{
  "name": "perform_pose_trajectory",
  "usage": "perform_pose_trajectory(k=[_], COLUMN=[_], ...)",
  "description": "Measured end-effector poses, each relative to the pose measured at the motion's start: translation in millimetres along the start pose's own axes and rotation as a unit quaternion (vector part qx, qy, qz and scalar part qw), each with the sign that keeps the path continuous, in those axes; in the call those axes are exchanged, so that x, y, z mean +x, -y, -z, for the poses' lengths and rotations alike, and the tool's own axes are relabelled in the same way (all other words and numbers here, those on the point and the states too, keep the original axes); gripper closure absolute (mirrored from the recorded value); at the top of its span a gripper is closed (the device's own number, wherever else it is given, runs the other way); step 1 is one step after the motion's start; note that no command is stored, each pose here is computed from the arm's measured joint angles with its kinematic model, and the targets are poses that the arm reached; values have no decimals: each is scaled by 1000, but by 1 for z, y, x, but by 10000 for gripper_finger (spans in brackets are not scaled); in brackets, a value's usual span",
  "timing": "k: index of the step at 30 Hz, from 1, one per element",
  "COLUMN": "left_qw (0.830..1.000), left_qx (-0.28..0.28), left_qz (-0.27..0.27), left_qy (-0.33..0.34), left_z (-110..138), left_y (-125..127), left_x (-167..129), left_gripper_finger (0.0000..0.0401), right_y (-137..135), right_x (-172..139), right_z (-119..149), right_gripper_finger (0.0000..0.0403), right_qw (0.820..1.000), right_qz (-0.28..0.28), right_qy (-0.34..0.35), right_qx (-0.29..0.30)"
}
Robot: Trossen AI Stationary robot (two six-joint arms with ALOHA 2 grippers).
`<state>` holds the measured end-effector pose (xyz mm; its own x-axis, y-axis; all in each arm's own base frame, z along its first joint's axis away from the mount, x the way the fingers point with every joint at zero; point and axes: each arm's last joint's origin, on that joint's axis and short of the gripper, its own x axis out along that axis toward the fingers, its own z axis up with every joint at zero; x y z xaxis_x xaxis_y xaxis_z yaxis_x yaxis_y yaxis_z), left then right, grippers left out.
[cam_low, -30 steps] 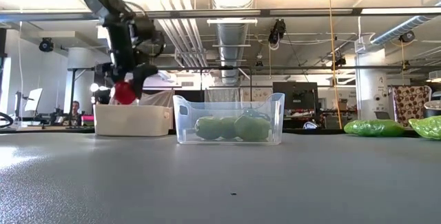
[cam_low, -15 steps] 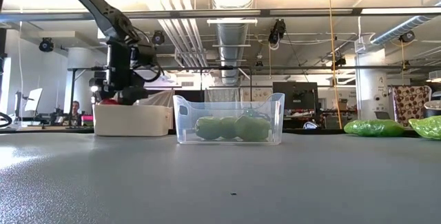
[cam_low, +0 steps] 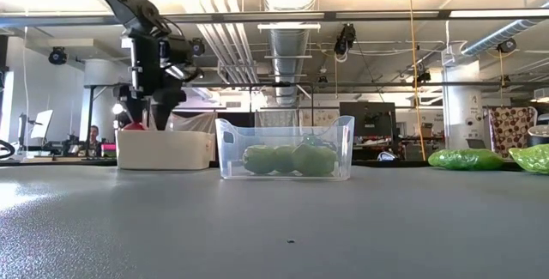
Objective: Sort produce into baskets
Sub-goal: Put the bottom right cucumber into the black bin
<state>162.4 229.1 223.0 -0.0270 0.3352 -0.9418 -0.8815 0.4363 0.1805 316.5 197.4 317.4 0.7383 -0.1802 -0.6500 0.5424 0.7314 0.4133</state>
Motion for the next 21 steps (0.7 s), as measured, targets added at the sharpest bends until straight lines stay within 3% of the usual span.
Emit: perform_pose_trajectory(k=[5,21], left_qw=[999,998], left_qx=[-8,-19], left_qz=[40,43], left_qy=[12,35], left_z=[-6,-13], left_y=[1,1], left_x=[-7,-14], left_gripper_finger=[46,46], right_y=[0,-2], right_x=[-1,-4], right_z=[1,6], right_gripper_finger=[38,38], right_qw=[1000,1000], right_qz=[-2,-7], right_qy=[-2,-7], right_qx=[-1,11])
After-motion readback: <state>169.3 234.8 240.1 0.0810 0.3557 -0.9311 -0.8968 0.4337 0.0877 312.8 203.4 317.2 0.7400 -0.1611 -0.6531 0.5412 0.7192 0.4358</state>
